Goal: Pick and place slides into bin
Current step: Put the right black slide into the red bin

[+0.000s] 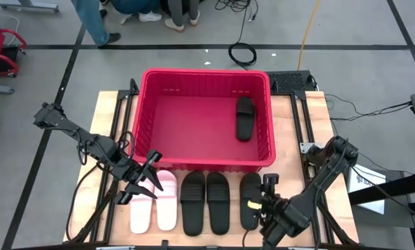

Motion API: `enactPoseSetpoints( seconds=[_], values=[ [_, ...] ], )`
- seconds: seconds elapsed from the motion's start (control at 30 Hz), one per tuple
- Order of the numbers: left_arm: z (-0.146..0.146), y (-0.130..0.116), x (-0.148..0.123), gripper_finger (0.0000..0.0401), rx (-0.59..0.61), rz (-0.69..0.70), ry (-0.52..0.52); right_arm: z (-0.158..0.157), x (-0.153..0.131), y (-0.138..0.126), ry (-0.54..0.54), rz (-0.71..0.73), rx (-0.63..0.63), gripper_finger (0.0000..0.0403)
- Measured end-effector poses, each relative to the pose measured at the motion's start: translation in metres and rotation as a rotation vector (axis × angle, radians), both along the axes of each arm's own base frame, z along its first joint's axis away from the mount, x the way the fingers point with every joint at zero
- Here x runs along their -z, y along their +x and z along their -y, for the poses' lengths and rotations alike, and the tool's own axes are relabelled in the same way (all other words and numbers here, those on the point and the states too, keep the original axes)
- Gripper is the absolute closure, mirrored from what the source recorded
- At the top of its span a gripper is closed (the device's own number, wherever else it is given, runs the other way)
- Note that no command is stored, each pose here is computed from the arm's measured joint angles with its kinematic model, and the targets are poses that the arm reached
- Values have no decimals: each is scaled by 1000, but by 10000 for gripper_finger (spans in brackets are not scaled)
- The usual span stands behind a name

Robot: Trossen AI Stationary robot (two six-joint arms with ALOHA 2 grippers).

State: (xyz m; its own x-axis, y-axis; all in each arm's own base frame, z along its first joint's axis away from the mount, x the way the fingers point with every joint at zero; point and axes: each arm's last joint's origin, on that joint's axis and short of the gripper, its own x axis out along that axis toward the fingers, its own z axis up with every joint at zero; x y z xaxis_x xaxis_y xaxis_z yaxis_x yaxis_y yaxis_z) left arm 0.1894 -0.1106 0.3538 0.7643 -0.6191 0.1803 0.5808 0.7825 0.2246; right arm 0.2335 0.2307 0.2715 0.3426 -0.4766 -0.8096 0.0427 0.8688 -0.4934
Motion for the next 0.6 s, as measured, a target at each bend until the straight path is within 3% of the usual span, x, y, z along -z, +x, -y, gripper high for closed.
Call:
enactPoseSetpoints(
  seconds=[0.17,0.6],
  values=[
    [0,0,0,274,0,1,1,-4,3,-1,-33,-9,-5,248],
    [0,0,0,274,5,-22,-21,-12,7,10,126,-57,-72,248]
  ],
)
